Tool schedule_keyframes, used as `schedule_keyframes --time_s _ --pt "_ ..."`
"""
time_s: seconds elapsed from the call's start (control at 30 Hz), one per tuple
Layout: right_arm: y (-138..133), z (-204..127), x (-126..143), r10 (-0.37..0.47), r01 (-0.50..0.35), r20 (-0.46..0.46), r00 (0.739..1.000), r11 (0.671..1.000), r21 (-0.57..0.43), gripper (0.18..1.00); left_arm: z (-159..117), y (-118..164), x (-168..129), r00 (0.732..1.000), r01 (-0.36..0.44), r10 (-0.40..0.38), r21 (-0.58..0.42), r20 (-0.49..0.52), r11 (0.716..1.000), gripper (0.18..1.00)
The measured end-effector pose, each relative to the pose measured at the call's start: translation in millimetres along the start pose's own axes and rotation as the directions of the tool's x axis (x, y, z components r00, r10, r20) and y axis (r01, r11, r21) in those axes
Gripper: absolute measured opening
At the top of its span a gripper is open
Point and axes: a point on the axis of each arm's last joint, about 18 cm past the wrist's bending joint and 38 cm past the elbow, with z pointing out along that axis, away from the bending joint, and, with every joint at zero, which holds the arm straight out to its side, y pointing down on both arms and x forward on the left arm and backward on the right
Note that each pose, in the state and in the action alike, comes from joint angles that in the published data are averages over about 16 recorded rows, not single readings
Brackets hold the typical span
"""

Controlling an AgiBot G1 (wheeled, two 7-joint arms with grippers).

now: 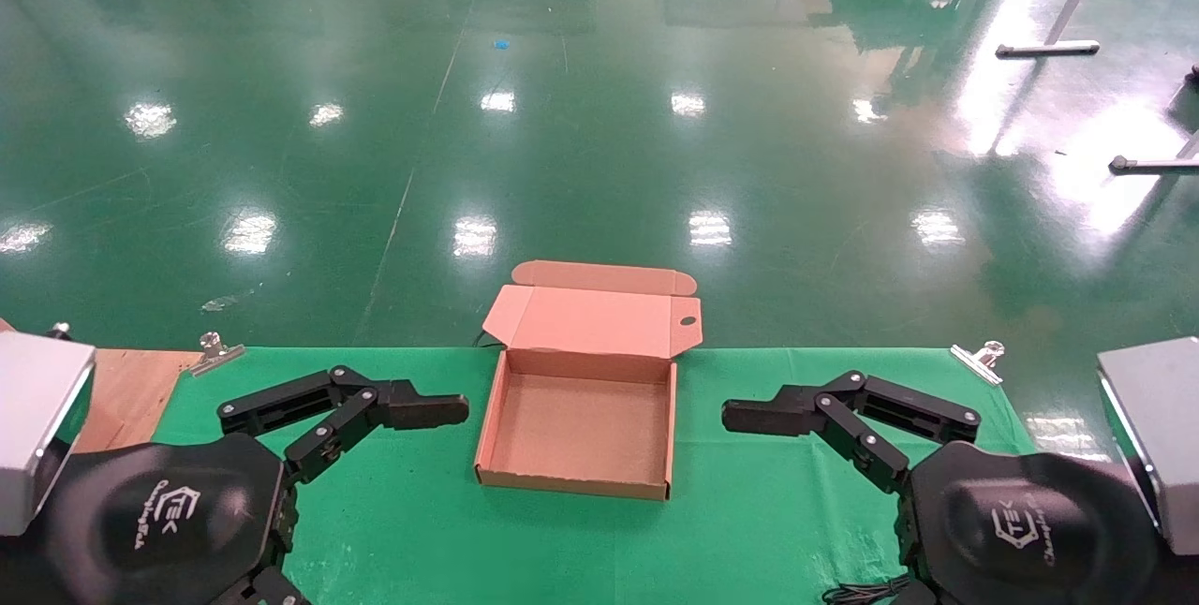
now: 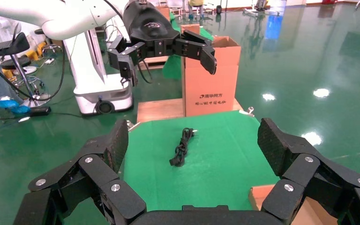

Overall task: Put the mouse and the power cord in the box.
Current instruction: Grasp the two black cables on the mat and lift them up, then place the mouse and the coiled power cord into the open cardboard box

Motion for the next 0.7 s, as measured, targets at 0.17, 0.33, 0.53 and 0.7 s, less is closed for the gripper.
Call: schedule_keyframes --time_s 0.17,0.33,0.53,0.7 --pt "0.0 0.0 0.0 0.000 0.000 0.000 1.000 1.000 0.000 1.001 0.0 0.0 0.0 1.000 0.000 0.000 0.000 0.000 1.000 1.001" --pt "0.0 0.0 0.0 0.000 0.000 0.000 1.000 1.000 0.000 1.001 0.0 0.0 0.0 1.000 0.000 0.000 0.000 0.000 1.000 1.001" --pt "0.0 0.0 0.0 0.000 0.000 0.000 1.000 1.000 0.000 1.001 0.0 0.0 0.0 1.000 0.000 0.000 0.000 0.000 1.000 1.001" --pt "0.0 0.0 0.0 0.000 0.000 0.000 1.000 1.000 0.000 1.001 0.0 0.0 0.0 1.000 0.000 0.000 0.000 0.000 1.000 1.001"
